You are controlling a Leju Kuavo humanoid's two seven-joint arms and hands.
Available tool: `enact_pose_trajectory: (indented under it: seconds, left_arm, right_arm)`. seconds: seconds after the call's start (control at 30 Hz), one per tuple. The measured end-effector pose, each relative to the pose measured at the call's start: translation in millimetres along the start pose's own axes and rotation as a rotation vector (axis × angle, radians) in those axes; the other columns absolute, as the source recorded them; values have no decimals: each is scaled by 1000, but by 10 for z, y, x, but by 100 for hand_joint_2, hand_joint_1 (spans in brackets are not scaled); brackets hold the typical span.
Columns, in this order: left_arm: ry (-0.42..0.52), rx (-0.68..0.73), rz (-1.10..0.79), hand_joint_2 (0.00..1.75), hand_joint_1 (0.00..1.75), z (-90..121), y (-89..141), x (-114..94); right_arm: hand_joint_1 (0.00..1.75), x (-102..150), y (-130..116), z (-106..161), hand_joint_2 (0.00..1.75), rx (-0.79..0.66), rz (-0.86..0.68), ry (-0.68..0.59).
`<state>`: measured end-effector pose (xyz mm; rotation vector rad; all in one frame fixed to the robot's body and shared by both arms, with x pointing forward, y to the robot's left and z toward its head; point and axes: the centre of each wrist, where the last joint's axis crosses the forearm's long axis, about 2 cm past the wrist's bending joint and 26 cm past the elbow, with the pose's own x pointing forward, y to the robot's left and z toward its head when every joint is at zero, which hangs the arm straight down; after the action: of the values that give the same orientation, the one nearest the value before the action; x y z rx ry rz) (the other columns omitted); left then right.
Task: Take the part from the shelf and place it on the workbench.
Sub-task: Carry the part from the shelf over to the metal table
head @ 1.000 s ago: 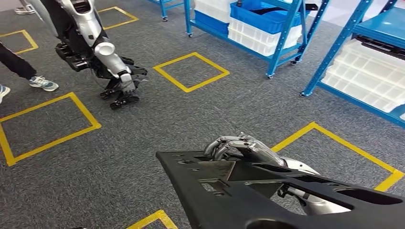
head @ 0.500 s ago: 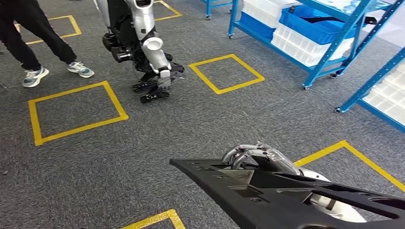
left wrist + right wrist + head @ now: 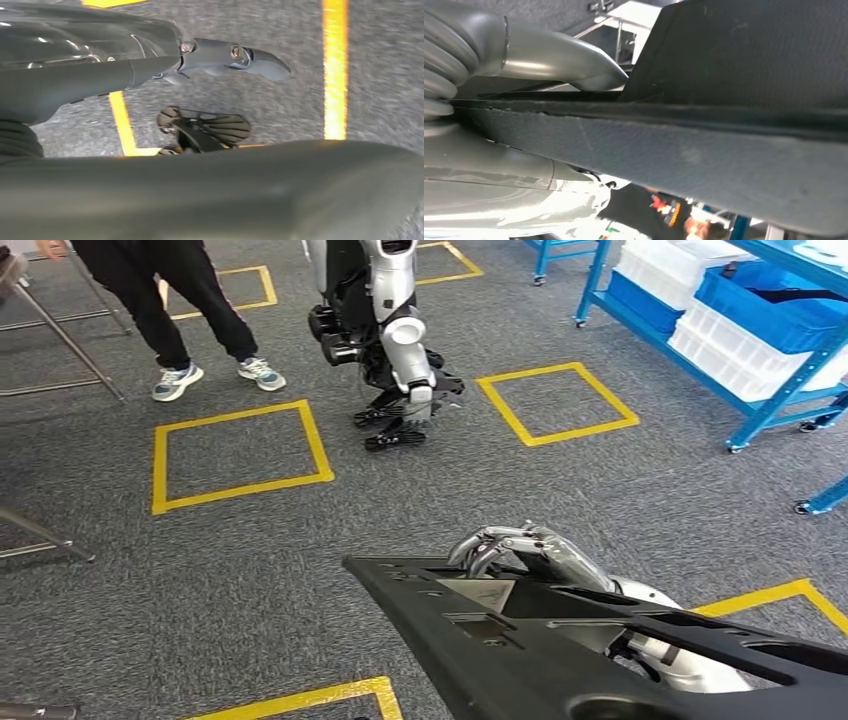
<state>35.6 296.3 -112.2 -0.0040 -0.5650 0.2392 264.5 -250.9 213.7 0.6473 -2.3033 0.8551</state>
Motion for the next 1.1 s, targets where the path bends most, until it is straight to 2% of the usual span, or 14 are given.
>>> enact_pose_trajectory:
  seconds: [0.1, 0.2, 0.3, 0.5, 1.1]
  left_arm:
    - [45, 16, -6, 0, 0, 26, 18, -51]
    - [49, 13, -11, 0, 0, 33, 21, -64]
    - [33, 1, -13, 0, 0, 45, 32, -85]
    - [-19, -22, -6, 0, 0, 1, 10, -1]
    - [39, -23, -28, 0, 0, 18, 24, -32]
  right_arm:
    - [175, 10, 39, 51, 175, -8, -8, -3]
    - [175, 15, 37, 87, 175, -15, -8, -3]
    - [175, 17, 30, 93, 175, -18, -7, -8]
    - [175, 7, 33, 114, 175, -19, -6, -3]
    - [175, 14, -63, -33, 175, 21, 24, -26]
